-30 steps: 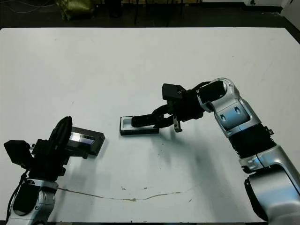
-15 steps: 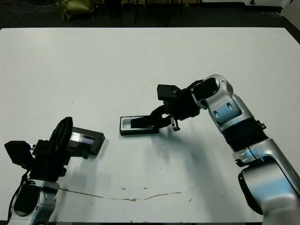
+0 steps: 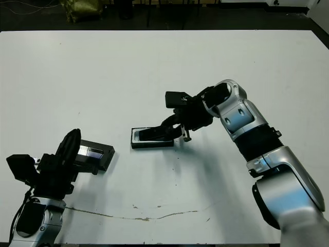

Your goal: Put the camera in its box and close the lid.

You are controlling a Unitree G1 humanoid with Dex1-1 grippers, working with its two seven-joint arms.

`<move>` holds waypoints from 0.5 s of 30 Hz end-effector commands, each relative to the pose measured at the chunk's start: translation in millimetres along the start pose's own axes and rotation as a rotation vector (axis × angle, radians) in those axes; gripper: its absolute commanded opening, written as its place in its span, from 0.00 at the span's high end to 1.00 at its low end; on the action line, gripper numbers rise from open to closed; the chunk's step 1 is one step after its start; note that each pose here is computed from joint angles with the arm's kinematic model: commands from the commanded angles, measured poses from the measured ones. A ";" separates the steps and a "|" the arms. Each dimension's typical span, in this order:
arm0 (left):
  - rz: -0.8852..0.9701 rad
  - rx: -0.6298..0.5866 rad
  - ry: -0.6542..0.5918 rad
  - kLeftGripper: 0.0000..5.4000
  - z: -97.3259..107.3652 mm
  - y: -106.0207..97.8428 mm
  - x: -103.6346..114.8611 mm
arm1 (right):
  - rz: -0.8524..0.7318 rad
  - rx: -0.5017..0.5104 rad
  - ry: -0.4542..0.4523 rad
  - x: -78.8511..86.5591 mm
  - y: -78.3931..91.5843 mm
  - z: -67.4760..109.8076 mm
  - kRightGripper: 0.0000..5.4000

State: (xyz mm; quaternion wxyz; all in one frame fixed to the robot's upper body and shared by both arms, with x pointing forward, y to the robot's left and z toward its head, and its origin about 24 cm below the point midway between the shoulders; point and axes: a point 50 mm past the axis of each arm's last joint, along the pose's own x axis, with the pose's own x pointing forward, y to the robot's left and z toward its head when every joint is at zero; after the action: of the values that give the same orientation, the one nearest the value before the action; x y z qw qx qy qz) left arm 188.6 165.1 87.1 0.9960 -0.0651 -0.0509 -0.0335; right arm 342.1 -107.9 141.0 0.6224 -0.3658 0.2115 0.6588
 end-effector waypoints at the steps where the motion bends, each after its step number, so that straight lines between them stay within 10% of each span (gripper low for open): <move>1: 0.013 -0.004 0.038 1.00 -4.6 1.4 -3.8 | -0.004 0.005 0.028 4.3 -0.9 -1.4 0.90; 15: 0.010 -0.001 0.032 1.00 -5.8 1.1 -3.7 | 0.031 0.027 0.056 21.2 3.6 3.0 0.90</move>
State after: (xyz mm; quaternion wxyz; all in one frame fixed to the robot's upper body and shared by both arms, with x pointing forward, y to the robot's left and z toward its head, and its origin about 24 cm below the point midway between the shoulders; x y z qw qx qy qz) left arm 188.4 164.8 87.7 0.9959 -0.0658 -0.0523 -0.0337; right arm 341.8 -96.1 138.5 0.6171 -0.3702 0.2223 0.6578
